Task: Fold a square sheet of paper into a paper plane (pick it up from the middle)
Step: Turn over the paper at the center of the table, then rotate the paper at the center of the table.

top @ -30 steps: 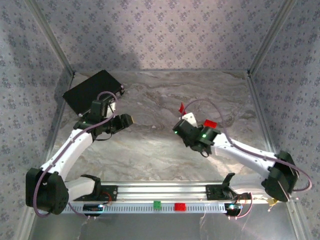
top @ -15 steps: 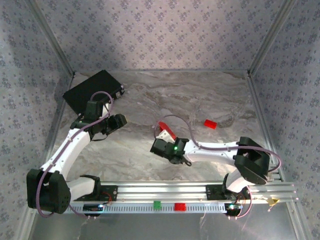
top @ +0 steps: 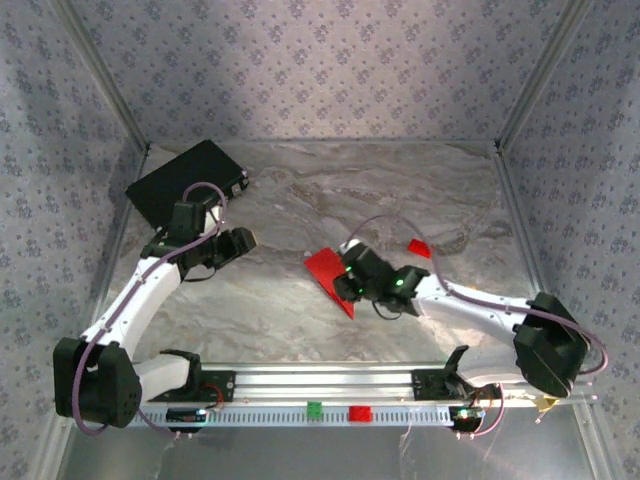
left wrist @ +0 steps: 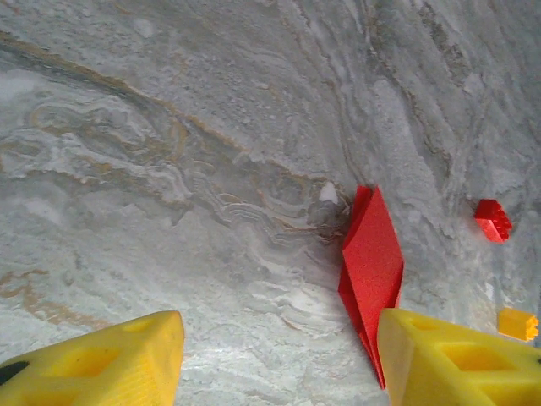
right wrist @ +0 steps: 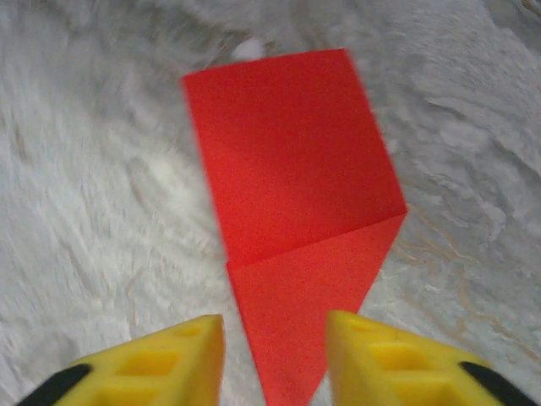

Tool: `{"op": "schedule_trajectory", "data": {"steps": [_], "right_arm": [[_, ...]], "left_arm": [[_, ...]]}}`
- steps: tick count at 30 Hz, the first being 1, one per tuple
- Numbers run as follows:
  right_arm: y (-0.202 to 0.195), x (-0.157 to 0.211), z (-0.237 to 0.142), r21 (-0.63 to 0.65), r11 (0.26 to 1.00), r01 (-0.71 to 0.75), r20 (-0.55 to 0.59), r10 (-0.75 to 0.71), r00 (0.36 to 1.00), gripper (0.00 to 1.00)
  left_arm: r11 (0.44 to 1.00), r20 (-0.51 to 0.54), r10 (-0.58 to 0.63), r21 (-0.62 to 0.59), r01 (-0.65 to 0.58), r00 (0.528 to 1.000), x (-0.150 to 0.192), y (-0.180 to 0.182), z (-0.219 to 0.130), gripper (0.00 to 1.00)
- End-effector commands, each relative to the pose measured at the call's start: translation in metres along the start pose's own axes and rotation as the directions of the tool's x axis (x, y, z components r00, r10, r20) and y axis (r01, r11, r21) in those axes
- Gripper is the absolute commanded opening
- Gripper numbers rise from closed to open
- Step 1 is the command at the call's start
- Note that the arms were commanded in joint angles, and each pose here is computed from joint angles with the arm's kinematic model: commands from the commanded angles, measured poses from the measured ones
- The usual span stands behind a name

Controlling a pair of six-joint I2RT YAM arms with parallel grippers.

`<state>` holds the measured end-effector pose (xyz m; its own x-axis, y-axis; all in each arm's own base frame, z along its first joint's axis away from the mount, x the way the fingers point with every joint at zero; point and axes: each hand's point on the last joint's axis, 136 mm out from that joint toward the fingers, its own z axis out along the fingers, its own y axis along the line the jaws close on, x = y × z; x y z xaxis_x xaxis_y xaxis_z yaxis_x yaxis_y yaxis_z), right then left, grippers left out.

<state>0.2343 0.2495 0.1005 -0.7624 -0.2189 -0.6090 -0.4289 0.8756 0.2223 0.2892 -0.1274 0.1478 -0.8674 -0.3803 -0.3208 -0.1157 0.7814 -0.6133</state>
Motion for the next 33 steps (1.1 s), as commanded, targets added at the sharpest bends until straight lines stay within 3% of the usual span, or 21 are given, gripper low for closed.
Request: {"op": "schedule_trajectory", "data": {"steps": [1,6,11,20,24,26,31,33], "right_arm": [[0.012,-0.005,0.008,-0.24,0.951,-0.193,-0.008,0.197,0.98,0.28],[0.006,0.001,0.029,-0.3,0.906,-0.3,-0.107,0.28,0.954,0.17],[0.006,0.014,0.051,-0.282,0.892,-0.353,-0.181,0.312,0.933,0.15],[-0.01,0.045,0.074,-0.12,0.859,-0.497,-0.207,0.468,0.859,0.14],[-0.027,0.061,0.079,0.029,0.752,-0.658,-0.165,0.653,0.739,0.12],[-0.021,0.058,0.079,0.0,0.704,-0.711,-0.112,0.706,0.699,0.12],[-0.009,0.056,0.08,-0.02,0.529,-0.848,-0.015,0.848,0.53,0.12],[0.002,0.047,0.079,-0.074,0.503,-0.861,-0.002,0.863,0.505,0.13]], "left_arm": [[0.998,-0.039,-0.03,0.058,0.032,0.999,0.007,-0.003,0.009,0.59],[0.996,-0.057,-0.041,0.071,0.045,0.998,0.01,-0.005,0.014,0.56],[0.996,-0.08,-0.039,0.076,0.045,0.996,0.014,-0.006,0.018,0.54],[0.994,-0.124,-0.02,0.106,0.034,0.992,0.026,-0.017,0.027,0.47],[0.992,-0.143,-0.008,0.121,0.025,0.99,0.029,-0.024,0.034,0.37],[0.991,-0.153,-0.008,0.13,0.028,0.988,0.029,-0.027,0.037,0.33],[0.99,-0.174,0.006,0.141,0.019,0.985,0.033,-0.034,0.044,0.24],[0.989,-0.187,0.007,0.144,0.02,0.982,0.034,-0.035,0.047,0.2]]}}
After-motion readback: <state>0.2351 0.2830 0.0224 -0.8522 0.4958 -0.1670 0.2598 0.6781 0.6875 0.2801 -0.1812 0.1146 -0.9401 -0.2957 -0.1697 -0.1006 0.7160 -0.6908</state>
